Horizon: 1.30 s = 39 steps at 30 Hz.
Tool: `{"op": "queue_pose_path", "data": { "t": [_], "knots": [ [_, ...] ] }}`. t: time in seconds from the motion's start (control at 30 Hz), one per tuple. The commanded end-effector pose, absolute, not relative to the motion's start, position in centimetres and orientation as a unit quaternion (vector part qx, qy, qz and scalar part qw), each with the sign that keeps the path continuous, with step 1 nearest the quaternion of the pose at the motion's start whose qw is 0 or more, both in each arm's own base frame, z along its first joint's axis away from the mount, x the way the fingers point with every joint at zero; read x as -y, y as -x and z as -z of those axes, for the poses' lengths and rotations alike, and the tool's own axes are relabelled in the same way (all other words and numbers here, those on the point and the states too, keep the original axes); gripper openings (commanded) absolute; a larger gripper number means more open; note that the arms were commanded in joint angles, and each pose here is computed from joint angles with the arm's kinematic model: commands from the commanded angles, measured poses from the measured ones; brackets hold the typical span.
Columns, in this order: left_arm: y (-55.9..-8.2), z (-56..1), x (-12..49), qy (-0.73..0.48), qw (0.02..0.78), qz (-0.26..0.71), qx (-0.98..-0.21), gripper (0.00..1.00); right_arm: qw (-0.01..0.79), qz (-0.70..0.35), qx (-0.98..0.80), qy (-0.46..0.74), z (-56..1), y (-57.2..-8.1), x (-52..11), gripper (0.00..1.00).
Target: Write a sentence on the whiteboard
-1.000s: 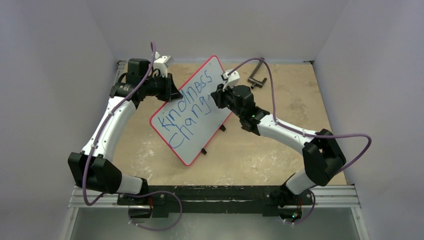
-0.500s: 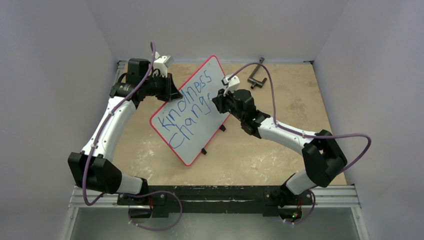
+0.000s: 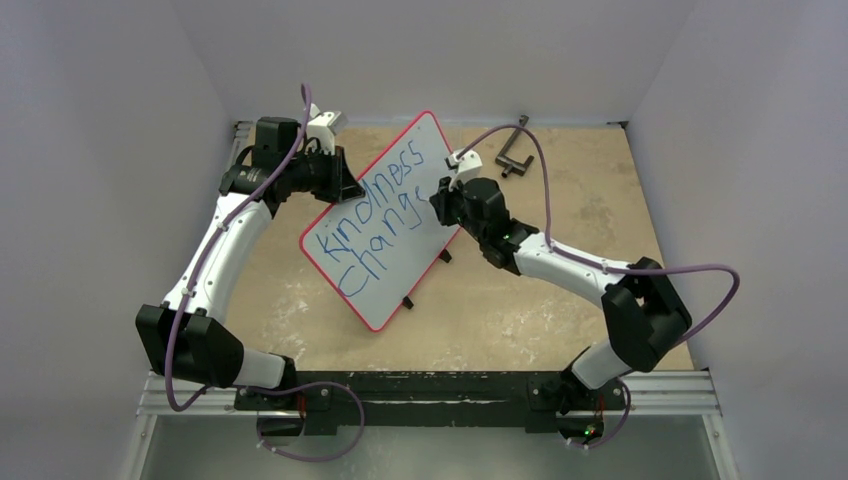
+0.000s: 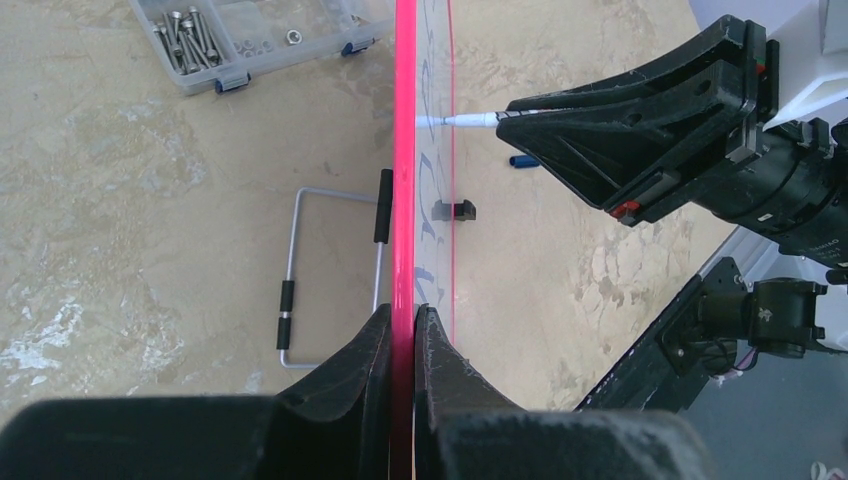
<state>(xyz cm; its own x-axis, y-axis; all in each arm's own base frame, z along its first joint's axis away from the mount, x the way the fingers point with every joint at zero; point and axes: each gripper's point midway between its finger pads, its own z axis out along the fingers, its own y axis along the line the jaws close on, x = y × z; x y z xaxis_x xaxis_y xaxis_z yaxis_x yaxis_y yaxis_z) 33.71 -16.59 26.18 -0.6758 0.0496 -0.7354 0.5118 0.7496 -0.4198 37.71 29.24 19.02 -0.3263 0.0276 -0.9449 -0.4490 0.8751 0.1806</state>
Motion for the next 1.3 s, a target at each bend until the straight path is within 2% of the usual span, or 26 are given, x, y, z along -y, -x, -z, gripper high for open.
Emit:
{"op": "queue_pose_path", "data": {
  "t": [0.0, 0.27, 0.7, 1.27],
  "knots": [
    [-33.1, -26.5, 16.8, -0.189, 0.372, 0.311, -0.854, 0.0, 0.583, -0.207, -0.777, 0.116, -21.2, -39.0, -29.6, 0.0],
    [-33.0, -26.5, 16.8, -0.189, 0.372, 0.312, -0.853, 0.0, 0.598, -0.204, -0.766, 0.119, -23.5, -39.7, -29.7, 0.0],
    [-32.9, -26.7, 16.9, -0.19, 0.374, 0.314, -0.852, 0.0, 0.614, -0.205, -0.756, 0.101, -25.2, -38.1, -27.9, 0.0],
    [-32.9, -26.7, 16.9, -0.189, 0.373, 0.315, -0.852, 0.0, 0.626, -0.196, -0.751, 0.069, -26.2, -41.4, -26.2, 0.0]
  ]
}}
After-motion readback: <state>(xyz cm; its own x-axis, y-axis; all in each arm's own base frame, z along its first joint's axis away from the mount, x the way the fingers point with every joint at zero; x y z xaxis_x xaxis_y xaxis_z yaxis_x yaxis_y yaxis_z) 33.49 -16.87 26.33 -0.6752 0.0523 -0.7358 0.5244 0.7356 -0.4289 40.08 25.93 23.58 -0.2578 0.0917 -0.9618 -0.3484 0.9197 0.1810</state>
